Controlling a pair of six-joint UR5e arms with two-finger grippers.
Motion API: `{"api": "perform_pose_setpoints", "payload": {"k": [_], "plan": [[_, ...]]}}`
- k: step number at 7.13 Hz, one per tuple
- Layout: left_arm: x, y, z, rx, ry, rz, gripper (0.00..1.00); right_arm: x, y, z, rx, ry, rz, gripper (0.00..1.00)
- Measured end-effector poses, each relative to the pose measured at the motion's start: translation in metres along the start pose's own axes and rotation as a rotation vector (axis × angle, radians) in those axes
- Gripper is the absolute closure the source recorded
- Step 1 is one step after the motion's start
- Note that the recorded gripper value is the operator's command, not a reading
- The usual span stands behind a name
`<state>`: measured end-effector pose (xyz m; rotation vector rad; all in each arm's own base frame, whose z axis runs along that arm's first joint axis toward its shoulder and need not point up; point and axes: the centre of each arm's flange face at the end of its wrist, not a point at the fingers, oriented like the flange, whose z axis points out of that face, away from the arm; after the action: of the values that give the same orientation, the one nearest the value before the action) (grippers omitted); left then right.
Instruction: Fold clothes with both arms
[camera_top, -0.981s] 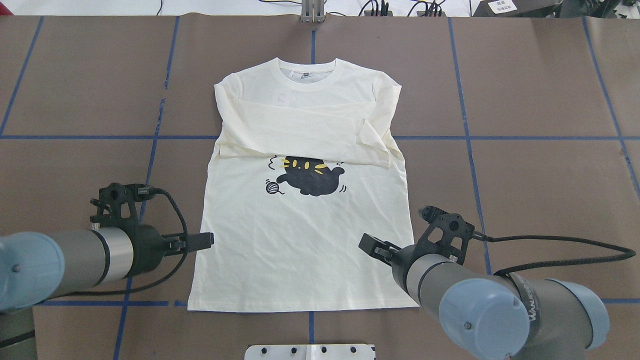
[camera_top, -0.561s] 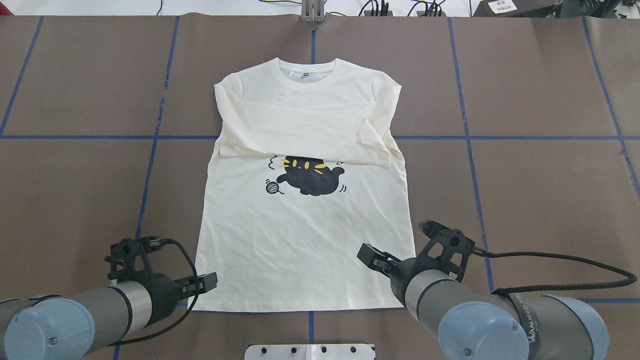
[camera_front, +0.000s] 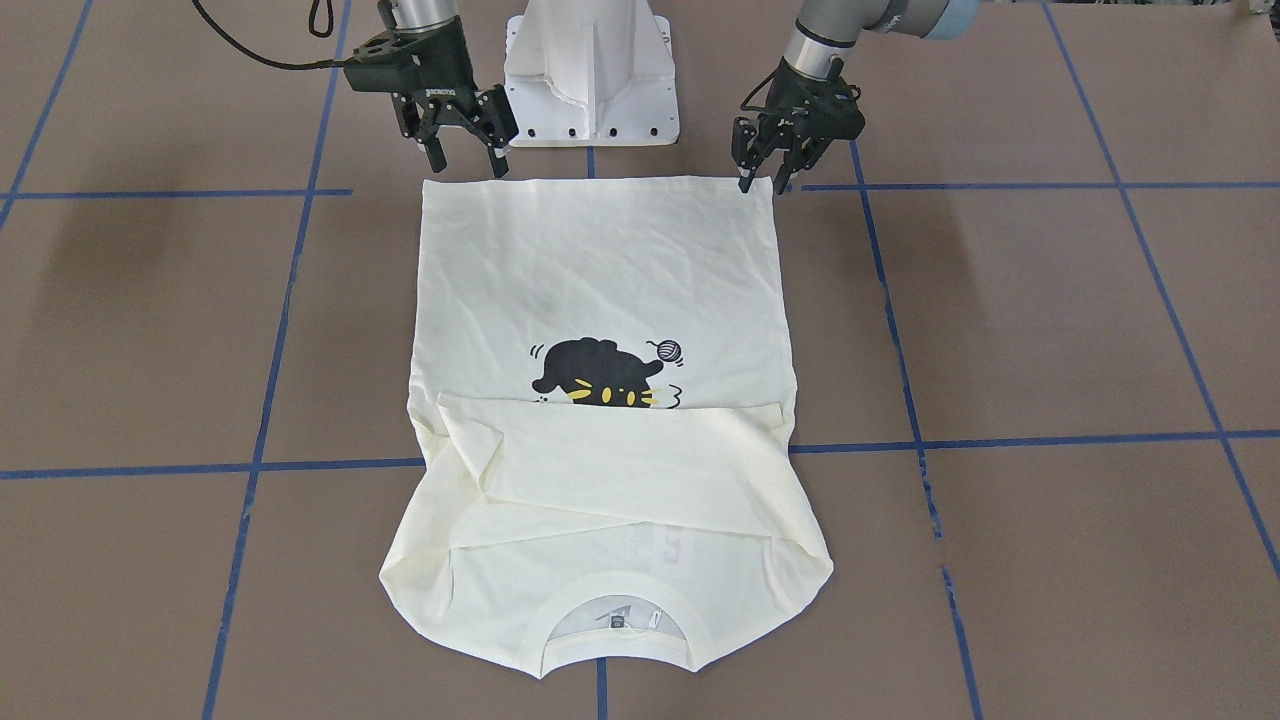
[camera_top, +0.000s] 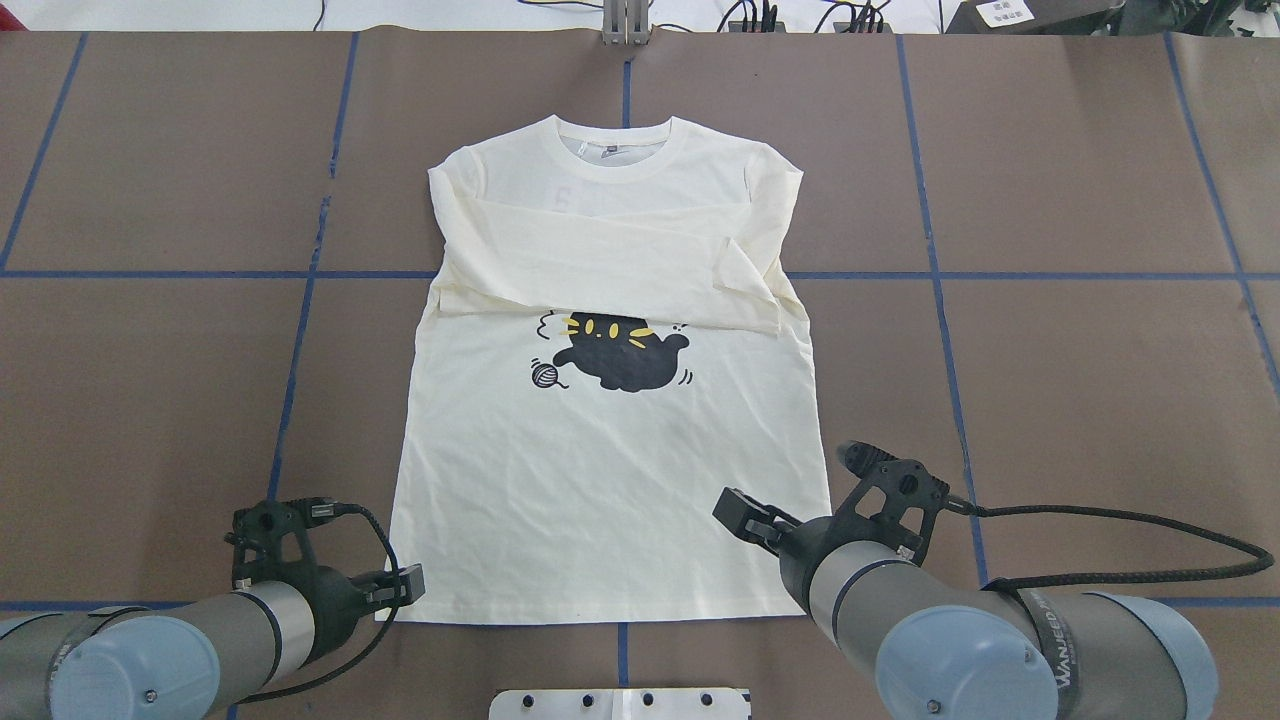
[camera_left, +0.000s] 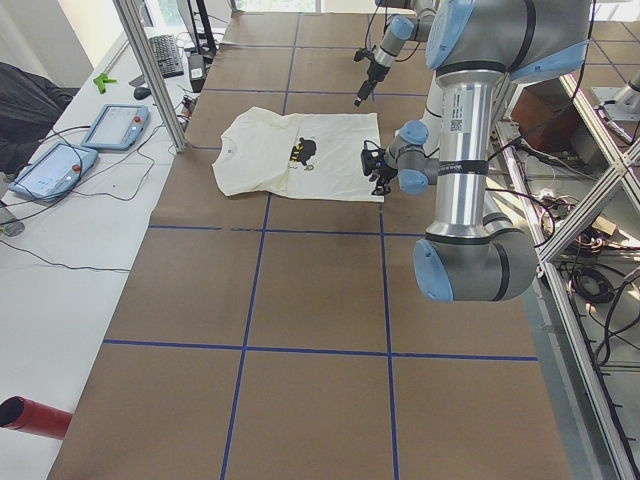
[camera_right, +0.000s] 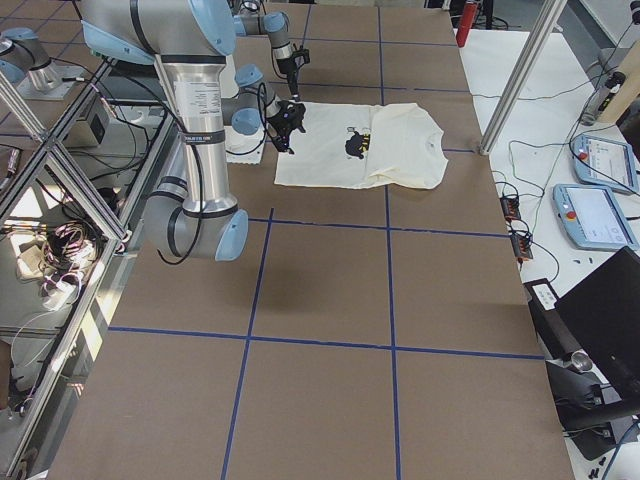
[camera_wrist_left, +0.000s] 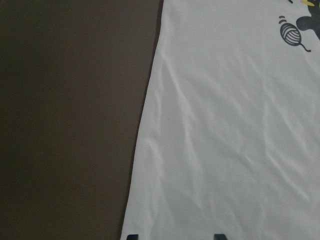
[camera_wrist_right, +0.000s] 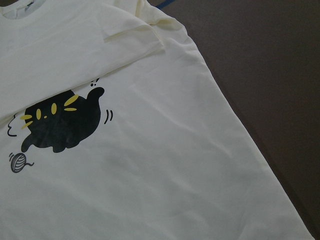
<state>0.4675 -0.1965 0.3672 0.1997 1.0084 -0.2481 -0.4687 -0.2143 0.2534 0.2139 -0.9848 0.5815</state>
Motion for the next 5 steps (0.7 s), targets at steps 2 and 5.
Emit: {"api": "perform_pose_setpoints", "payload": {"k": [2, 5], "plan": [[-0.002, 0.004, 0.003, -0.006, -0.007, 0.012, 0.47, 0.000, 0.000, 0.000, 0.000, 0.000, 0.001, 0.01], [-0.002, 0.013, 0.004, -0.021, -0.009, 0.023, 0.47, 0.001, 0.000, 0.000, 0.001, 0.001, 0.001, 0.01]]}}
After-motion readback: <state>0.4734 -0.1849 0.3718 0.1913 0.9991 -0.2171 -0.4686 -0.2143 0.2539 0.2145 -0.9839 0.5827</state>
